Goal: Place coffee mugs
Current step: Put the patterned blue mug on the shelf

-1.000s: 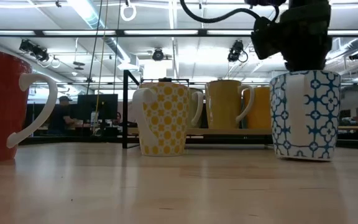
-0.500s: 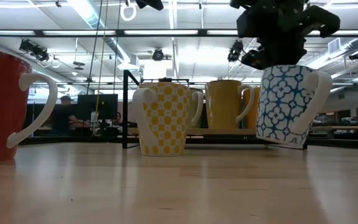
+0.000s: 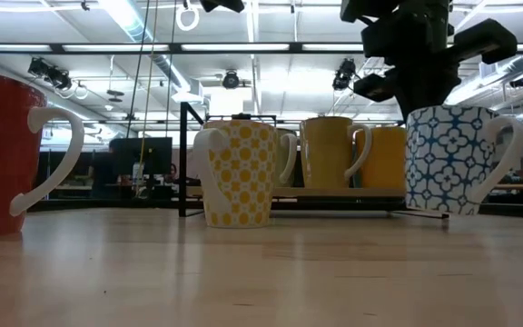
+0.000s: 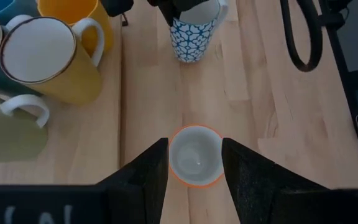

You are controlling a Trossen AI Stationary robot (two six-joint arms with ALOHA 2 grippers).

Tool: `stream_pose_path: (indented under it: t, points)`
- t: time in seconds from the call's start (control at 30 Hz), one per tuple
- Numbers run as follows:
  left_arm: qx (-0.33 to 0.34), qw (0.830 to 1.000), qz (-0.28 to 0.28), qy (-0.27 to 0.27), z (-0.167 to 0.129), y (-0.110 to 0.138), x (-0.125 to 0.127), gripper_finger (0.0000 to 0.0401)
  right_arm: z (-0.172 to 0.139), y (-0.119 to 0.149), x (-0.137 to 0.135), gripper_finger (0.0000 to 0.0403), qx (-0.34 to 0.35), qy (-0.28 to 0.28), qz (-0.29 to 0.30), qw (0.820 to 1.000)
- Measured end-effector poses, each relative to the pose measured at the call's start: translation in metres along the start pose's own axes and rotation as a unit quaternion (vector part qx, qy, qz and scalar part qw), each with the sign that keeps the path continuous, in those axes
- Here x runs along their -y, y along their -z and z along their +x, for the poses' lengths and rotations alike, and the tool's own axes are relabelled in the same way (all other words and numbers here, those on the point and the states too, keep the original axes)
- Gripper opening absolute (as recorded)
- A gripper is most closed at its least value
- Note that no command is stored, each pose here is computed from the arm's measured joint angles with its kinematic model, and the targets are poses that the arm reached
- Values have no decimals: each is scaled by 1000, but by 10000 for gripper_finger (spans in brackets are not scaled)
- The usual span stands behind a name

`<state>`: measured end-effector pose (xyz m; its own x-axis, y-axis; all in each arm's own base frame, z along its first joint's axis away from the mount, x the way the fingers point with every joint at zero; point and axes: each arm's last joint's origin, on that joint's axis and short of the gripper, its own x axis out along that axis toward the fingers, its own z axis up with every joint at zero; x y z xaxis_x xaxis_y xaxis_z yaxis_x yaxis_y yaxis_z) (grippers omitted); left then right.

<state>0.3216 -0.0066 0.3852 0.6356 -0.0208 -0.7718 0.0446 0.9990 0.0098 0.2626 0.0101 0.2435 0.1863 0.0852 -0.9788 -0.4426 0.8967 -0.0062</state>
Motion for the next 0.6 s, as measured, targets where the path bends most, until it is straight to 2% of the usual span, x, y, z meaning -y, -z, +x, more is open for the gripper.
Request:
stream_pose_path:
  t: [0.6]
  points:
    - [9, 1000, -8, 0, 0, -2, 0, 156, 13, 0, -1, 25, 23, 9, -4, 1000]
